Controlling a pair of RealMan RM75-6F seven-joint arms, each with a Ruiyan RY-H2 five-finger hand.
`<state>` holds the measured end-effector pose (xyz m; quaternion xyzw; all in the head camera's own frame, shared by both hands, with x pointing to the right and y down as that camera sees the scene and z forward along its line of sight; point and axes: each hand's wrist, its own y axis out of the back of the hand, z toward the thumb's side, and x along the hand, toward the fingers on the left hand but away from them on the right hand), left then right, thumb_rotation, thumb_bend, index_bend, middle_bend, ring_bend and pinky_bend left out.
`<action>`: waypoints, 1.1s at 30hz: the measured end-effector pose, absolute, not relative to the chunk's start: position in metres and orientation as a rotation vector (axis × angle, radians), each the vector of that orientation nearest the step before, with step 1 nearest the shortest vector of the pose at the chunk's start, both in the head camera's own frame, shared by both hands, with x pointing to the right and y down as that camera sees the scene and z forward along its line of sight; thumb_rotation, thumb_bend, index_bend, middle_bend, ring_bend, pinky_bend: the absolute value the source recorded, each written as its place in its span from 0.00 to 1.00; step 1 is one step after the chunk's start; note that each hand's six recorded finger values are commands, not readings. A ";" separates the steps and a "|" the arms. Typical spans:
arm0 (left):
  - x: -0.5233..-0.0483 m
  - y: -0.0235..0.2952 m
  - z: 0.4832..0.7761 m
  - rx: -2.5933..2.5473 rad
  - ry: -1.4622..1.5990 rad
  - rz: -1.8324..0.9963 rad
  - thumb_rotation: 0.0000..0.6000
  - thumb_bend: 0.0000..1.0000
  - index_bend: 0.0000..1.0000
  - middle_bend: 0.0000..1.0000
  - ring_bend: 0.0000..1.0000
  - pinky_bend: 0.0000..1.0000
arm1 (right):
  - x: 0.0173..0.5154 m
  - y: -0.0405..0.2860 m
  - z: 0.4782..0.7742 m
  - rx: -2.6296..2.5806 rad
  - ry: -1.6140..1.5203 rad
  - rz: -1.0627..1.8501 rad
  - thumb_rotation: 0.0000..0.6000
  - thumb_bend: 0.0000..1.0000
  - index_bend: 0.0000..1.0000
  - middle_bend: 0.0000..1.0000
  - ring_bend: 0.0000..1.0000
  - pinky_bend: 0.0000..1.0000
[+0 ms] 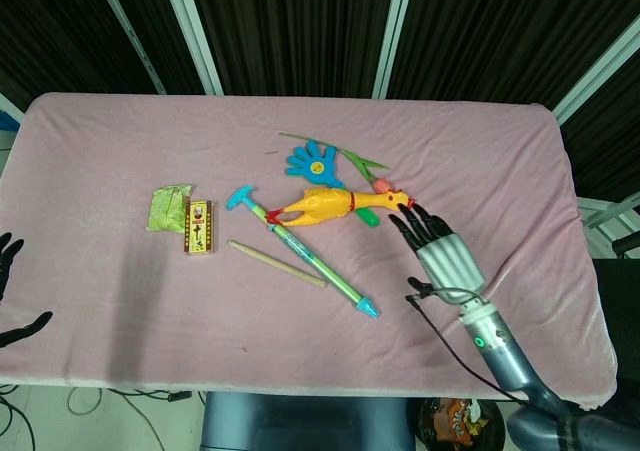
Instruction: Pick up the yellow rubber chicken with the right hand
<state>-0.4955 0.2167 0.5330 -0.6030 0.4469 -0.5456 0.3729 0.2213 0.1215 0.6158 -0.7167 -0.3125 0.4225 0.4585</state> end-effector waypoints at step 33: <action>-0.504 0.212 0.536 -1.604 1.210 -1.448 1.00 0.00 0.00 0.00 0.00 0.00 | 0.078 0.022 0.755 -1.763 -0.569 1.241 1.00 0.49 0.21 0.22 0.19 0.31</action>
